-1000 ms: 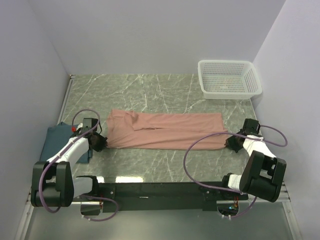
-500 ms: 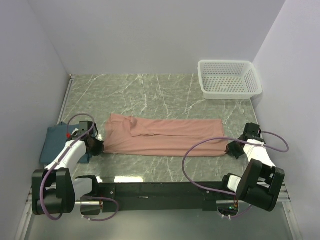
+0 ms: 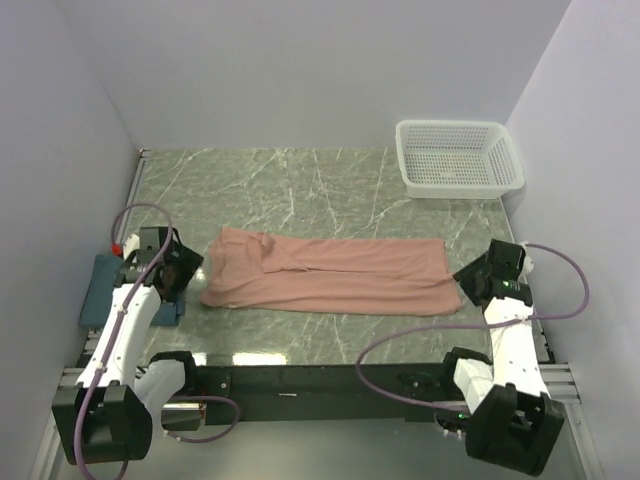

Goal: Fold and stack the t-shirts
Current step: Fold the tshirt

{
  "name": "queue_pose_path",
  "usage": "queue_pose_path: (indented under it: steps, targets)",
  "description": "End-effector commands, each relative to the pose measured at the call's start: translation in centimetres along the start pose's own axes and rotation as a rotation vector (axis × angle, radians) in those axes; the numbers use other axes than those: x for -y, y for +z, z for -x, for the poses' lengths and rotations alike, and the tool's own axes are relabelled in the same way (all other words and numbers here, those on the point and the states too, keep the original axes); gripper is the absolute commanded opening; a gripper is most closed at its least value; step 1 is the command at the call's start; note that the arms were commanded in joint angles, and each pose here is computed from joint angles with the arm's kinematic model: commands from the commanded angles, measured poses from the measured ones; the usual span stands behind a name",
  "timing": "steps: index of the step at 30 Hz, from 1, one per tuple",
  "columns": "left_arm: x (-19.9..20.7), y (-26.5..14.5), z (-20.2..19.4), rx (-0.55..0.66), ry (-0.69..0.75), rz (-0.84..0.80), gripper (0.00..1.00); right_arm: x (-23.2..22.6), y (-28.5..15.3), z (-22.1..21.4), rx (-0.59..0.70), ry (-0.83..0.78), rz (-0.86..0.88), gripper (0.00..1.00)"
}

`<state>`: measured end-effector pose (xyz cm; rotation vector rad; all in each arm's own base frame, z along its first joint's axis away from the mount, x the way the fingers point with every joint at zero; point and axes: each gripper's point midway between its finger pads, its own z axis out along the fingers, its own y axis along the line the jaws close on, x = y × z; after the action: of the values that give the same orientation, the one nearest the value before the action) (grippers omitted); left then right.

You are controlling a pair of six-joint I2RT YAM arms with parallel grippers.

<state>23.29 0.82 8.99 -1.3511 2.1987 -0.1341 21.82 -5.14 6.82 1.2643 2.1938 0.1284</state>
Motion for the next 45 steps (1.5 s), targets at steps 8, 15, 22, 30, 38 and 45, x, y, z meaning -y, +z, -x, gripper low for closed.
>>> queue_pose_path:
  steps: [8,15,22,30,38,45]
  targets:
    - [7.3,-2.9,0.4,-0.043,0.121,-0.267,0.75,-18.5,-7.6,-3.0,0.093,-0.595,0.542,0.44]
    - [14.5,-2.2,-3.7,-0.166,0.258,-0.398,0.75,-29.2,-10.4,-16.8,-0.031,-0.992,0.806,0.42]
    - [17.1,0.0,-1.8,-0.110,0.307,-0.354,0.73,-35.2,-11.4,-27.9,-0.085,-1.213,0.930,0.41]
    - [11.8,3.1,-0.4,-0.031,0.349,-0.234,0.73,-35.5,-6.8,-35.3,-0.143,-1.376,0.864,0.41]
    - [9.5,3.9,0.1,0.029,0.333,-0.174,0.73,-34.7,-4.2,-37.9,-0.149,-1.475,0.784,0.41]
    - [9.5,3.9,0.3,0.022,0.323,-0.178,0.72,-33.8,-4.3,-39.3,-0.176,-1.532,0.782,0.41]
